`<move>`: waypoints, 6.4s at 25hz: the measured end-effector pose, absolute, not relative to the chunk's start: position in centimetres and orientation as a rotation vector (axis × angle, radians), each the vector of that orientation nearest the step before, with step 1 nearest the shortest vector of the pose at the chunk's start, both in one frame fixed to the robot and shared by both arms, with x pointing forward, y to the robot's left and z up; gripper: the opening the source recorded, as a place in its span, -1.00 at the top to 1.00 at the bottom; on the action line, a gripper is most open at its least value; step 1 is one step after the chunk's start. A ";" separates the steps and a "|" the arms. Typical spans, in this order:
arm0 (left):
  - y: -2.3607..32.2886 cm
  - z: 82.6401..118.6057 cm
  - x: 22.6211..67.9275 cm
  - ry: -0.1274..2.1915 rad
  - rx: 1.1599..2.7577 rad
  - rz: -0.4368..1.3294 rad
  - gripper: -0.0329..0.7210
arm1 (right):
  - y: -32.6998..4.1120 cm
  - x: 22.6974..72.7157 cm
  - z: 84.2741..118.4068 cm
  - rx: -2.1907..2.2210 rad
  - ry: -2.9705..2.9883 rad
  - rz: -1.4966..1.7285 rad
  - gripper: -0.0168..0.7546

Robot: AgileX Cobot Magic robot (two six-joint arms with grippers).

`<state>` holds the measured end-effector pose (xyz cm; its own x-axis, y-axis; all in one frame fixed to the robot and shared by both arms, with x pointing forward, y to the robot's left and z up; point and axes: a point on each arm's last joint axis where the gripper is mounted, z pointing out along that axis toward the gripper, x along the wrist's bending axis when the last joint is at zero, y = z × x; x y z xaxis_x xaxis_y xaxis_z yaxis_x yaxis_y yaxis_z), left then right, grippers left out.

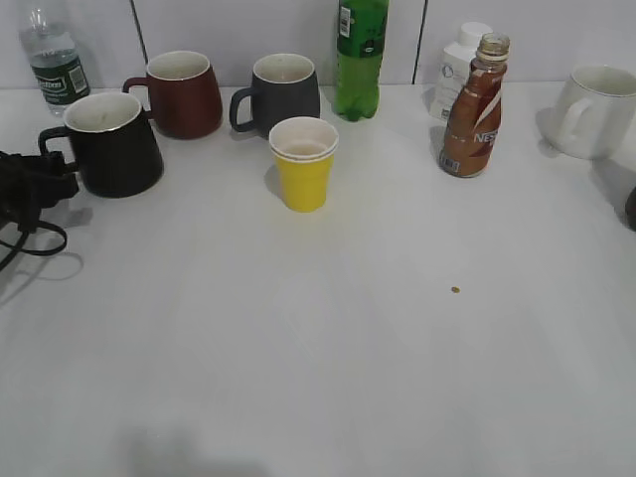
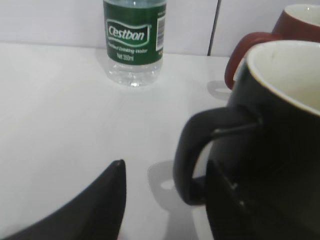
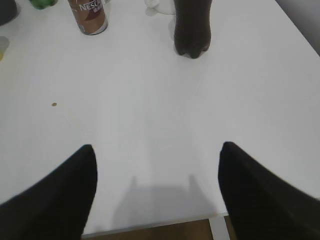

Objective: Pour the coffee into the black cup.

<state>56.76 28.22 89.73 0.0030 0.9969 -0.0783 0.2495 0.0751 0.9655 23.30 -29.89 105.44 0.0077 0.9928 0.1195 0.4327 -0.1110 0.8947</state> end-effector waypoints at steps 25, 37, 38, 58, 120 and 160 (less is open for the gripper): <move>28.7 89.9 58.5 1.300 1.419 1.005 -0.12 | -29.9 23.3 105.4 1.619 1.489 1.067 -0.57; 28.8 89.8 59.7 1.288 1.406 1.016 -0.12 | -29.9 23.3 105.4 1.619 1.489 1.067 -0.57; 28.8 89.7 59.8 1.288 1.406 1.016 -0.12 | -29.9 23.3 105.4 1.619 1.489 1.067 -0.57; 29.3 88.9 63.9 1.030 1.498 1.018 0.39 | -29.9 23.3 105.4 1.619 1.489 1.067 -0.57; 15.9 95.2 56.4 0.375 1.619 0.339 0.76 | -29.8 25.1 109.3 1.370 1.261 1.281 -0.57; 15.9 95.2 56.4 0.373 1.622 0.338 0.76 | -25.3 48.2 96.9 1.057 1.659 1.420 -0.57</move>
